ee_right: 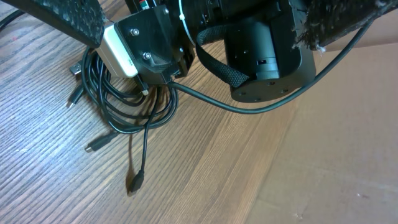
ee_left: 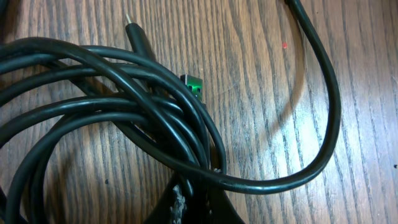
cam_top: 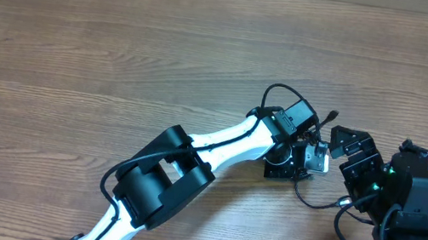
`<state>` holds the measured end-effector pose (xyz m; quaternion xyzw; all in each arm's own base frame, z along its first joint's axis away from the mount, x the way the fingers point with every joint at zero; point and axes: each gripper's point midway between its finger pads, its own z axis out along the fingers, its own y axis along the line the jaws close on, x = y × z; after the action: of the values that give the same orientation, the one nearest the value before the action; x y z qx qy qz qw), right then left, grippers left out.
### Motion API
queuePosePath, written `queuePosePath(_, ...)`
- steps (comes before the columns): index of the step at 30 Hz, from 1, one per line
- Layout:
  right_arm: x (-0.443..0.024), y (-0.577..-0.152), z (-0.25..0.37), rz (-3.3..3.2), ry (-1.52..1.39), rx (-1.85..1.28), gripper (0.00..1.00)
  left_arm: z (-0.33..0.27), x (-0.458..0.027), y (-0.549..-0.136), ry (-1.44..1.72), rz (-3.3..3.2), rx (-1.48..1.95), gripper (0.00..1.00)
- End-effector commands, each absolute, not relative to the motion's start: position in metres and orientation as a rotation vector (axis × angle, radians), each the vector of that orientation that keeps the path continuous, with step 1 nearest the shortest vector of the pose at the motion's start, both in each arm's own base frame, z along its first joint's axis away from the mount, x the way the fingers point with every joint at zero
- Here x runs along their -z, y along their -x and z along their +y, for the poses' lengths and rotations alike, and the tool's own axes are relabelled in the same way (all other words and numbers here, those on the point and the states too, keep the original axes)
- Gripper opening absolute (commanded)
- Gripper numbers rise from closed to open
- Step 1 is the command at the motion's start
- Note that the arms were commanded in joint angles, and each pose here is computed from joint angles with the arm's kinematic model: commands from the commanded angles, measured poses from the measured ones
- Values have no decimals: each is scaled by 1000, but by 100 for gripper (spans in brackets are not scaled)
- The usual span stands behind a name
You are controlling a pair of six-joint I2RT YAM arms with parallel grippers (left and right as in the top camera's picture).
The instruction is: Untangle cables
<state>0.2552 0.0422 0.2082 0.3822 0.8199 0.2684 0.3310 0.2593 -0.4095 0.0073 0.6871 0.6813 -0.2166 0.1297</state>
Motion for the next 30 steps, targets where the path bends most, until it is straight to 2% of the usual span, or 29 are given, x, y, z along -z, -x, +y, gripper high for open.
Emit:
queuePosePath(1,-226,-258,39,2097,-981,-711,100,-399,-10,-262,-1920,2122,608,4)
queuePosePath(3,-225,-258,33,2086,-1007,-700,100,-392,-31,-266,-1844,2206,641,4)
queuePosePath(7,-226,-258,29,2079,-1036,-743,100,-376,-102,-273,-1697,2251,849,4)
queuePosePath(13,-238,-261,41,2112,-815,-814,100,-364,-255,-282,-1411,1884,1494,4)
queuePosePath(17,-251,-264,53,2100,-678,-877,100,-346,-320,-281,-1359,1542,1822,4)
queuePosePath(23,-278,-265,78,2050,-395,-988,100,-334,-338,-283,-1309,1517,1959,4)
queuePosePath(30,-273,-275,77,2059,-386,-974,100,-345,-351,-284,-1295,1579,2015,4)
